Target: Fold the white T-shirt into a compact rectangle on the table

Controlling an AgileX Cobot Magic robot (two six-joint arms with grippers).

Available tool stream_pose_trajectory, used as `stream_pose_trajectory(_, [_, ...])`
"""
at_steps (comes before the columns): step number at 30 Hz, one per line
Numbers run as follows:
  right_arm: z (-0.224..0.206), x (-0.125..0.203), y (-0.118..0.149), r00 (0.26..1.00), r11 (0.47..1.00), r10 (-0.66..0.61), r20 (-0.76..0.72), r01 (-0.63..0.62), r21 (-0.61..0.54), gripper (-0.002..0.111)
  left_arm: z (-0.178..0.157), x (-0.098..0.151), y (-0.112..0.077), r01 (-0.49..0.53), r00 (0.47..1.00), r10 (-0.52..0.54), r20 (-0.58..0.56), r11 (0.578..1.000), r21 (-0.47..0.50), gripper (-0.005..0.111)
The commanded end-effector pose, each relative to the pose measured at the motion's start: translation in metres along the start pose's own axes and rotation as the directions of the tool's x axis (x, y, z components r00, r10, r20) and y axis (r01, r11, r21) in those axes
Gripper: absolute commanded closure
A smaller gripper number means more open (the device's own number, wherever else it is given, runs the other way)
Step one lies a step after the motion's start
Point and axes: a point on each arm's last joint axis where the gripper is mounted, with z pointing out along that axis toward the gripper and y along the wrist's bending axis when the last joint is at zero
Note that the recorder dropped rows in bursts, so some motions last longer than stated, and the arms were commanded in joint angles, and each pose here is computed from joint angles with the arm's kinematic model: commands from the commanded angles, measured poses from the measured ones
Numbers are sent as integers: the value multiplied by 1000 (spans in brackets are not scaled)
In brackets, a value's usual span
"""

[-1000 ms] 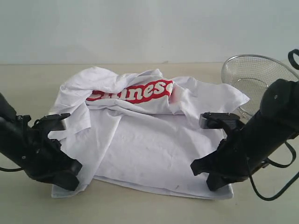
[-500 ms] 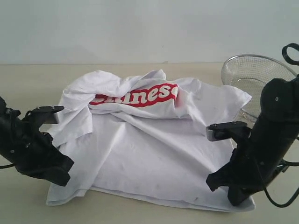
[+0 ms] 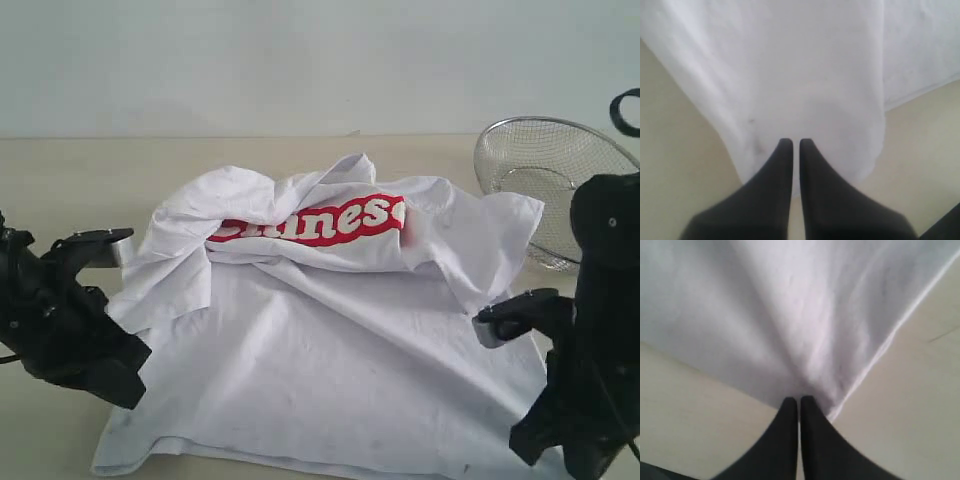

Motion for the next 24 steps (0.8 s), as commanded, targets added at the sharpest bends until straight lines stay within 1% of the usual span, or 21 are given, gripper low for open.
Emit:
stream_pose_trajectory(1, [-27,7,2,993,999,-38,109,35,31,108,-12,2,-6,-19,999,20,26,1000,-12,102])
stream_pose_trajectory(2, [-35,7,4,987,999,-41,153,38,22,108,-15,2,-7,-19,999,20,39,1000,-16,102])
stream_pose_trajectory(3, [-48,3,10,967,999,-36,251,42,-18,108,-19,0,-8,-21,997,24,76,999,-31,102])
stream_pose_trajectory(4, [-54,1,14,951,998,-25,307,42,-52,108,-20,-2,-8,-14,995,17,94,999,-33,102])
stream_pose_trajectory(6, [-59,-7,19,915,993,28,403,22,-120,108,-18,-6,-6,10,991,-5,132,999,-38,102])
stream_pose_trajectory(8, [-59,-15,26,892,985,51,449,29,-170,108,-14,-8,-3,27,990,-21,143,999,-40,102])
stream_pose_trajectory(11, [-50,-26,35,888,983,33,459,54,-174,108,-4,-9,1,31,994,-26,110,999,-38,102])
stream_pose_trajectory(14, [-38,-36,46,890,985,-9,456,86,-148,108,7,-8,6,47,997,-45,68,998,-30,102])
stream_pose_trajectory(17, [-27,-46,60,876,986,-37,481,109,-123,108,16,-9,11,61,997,-60,38,998,-25,102])
stream_pose_trajectory(18, [-24,-50,63,873,986,-37,487,110,-122,108,21,-8,11,57,998,-57,18,998,-10,102])
stream_pose_trajectory(21, [-16,-54,64,882,987,-32,471,102,-125,108,27,-6,13,52,999,-52,-14,999,-8,102])
stream_pose_trajectory(23, [-11,-55,63,889,987,-43,456,107,-117,108,27,-3,14,43,998,-44,-43,999,-21,102])
stream_pose_trajectory(24, [-9,-55,63,893,987,-42,448,105,-118,108,27,-1,16,51,996,-55,-72,998,-45,102])
